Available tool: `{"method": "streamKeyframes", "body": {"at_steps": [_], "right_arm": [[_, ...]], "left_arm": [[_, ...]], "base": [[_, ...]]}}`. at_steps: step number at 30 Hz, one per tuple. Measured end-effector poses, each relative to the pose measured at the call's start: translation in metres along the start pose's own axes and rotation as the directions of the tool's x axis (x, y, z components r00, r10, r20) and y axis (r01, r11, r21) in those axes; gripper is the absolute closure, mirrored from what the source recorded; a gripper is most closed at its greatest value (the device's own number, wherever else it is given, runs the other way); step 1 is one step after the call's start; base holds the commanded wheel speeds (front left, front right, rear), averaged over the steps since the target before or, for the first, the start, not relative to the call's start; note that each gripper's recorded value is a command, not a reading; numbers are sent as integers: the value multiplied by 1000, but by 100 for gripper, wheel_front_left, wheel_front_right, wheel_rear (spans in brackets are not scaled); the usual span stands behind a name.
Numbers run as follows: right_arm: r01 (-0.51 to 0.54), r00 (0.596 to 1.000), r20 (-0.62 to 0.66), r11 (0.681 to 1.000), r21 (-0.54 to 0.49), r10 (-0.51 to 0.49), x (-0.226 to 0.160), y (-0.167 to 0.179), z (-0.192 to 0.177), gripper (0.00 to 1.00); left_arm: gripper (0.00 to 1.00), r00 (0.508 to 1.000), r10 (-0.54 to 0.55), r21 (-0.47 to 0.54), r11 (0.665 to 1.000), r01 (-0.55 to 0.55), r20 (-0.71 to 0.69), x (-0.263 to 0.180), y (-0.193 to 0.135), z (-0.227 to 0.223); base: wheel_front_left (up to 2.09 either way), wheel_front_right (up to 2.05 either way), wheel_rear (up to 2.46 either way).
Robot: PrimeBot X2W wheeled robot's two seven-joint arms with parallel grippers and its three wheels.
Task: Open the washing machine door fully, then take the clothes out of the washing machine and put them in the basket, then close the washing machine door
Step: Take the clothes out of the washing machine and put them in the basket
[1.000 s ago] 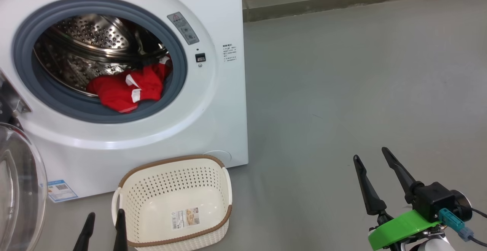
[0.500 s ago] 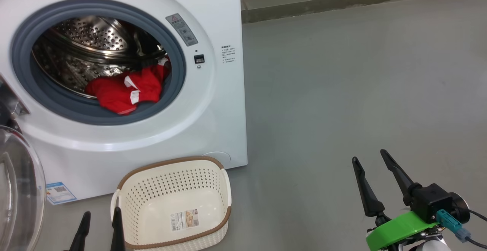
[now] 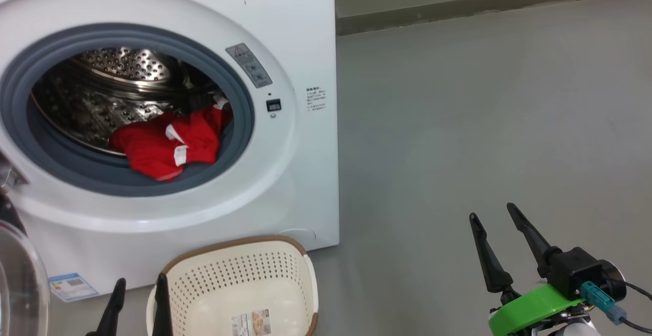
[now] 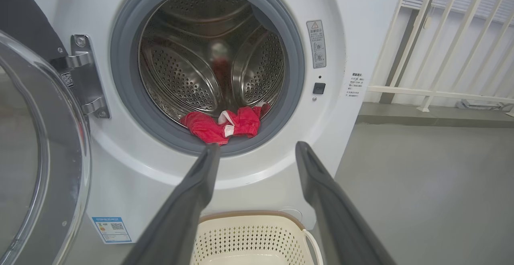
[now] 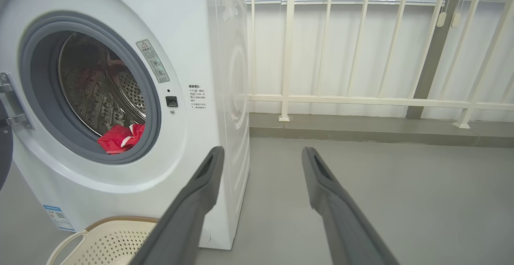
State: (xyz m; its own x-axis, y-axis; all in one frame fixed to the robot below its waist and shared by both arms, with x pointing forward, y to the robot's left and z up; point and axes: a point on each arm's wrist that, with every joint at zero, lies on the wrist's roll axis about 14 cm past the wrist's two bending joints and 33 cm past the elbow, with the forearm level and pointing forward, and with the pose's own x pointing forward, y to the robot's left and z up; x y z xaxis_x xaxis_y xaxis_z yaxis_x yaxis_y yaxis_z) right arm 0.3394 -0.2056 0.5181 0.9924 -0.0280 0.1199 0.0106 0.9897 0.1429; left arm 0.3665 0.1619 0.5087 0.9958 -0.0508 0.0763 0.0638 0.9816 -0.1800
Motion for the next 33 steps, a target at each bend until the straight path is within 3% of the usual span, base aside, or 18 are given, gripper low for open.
{"method": "streamKeyframes", "body": {"at_steps": [10, 33], "right_arm": [[-4, 1000, -8, 1000, 1, 4, 1, 1, -3, 0], [-19, 1000, -23, 1000, 2, 19, 6, 6, -8, 0]], "left_arm": [[0, 1000, 0, 0, 1000, 0, 2, 0, 0, 0], [0, 1000, 5, 5, 1000, -5, 23, 7, 0, 7]], "base": [[93, -93, 0], [1, -1, 0]]}}
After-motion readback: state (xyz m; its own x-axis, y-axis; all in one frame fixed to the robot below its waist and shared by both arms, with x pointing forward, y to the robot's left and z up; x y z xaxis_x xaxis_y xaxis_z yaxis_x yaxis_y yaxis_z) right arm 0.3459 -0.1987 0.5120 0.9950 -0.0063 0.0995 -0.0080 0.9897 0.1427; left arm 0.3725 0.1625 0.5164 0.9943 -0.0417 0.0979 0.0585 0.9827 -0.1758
